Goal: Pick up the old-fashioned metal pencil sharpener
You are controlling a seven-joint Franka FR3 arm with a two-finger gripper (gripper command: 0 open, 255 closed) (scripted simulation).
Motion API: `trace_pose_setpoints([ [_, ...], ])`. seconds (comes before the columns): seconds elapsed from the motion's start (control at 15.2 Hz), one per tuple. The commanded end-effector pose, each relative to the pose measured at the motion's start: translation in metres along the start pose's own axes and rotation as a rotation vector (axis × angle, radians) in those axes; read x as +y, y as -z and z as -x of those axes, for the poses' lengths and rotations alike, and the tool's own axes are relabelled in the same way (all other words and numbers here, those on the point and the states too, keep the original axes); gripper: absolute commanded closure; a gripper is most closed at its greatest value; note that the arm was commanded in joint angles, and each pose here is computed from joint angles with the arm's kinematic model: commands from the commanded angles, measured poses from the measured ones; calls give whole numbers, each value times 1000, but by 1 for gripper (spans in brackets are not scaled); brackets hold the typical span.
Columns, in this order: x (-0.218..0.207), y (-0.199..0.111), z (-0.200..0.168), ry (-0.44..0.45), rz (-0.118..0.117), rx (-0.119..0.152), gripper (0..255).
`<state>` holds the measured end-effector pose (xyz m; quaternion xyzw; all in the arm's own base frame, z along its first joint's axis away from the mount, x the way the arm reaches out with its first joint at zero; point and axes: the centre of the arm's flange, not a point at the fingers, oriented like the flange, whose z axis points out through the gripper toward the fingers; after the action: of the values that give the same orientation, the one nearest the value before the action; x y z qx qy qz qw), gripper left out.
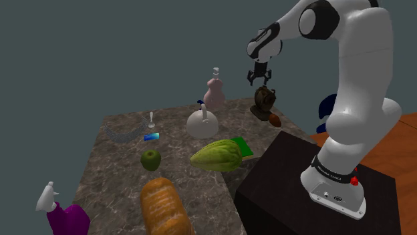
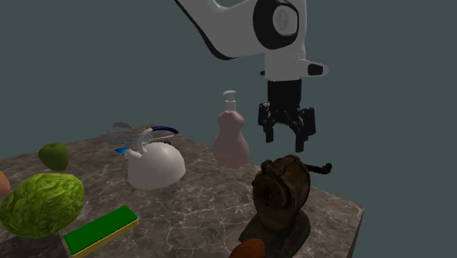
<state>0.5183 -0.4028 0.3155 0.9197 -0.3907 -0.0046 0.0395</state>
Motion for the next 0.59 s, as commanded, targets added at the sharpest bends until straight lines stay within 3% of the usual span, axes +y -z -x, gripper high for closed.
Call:
trace_pose_setpoints([
  [0.0, 17, -14, -17, -43, 5, 1, 0],
  [0.13, 33, -27, -32, -85, 10, 1, 0],
  [0.53, 32, -55, -33, -88, 11, 1, 0],
])
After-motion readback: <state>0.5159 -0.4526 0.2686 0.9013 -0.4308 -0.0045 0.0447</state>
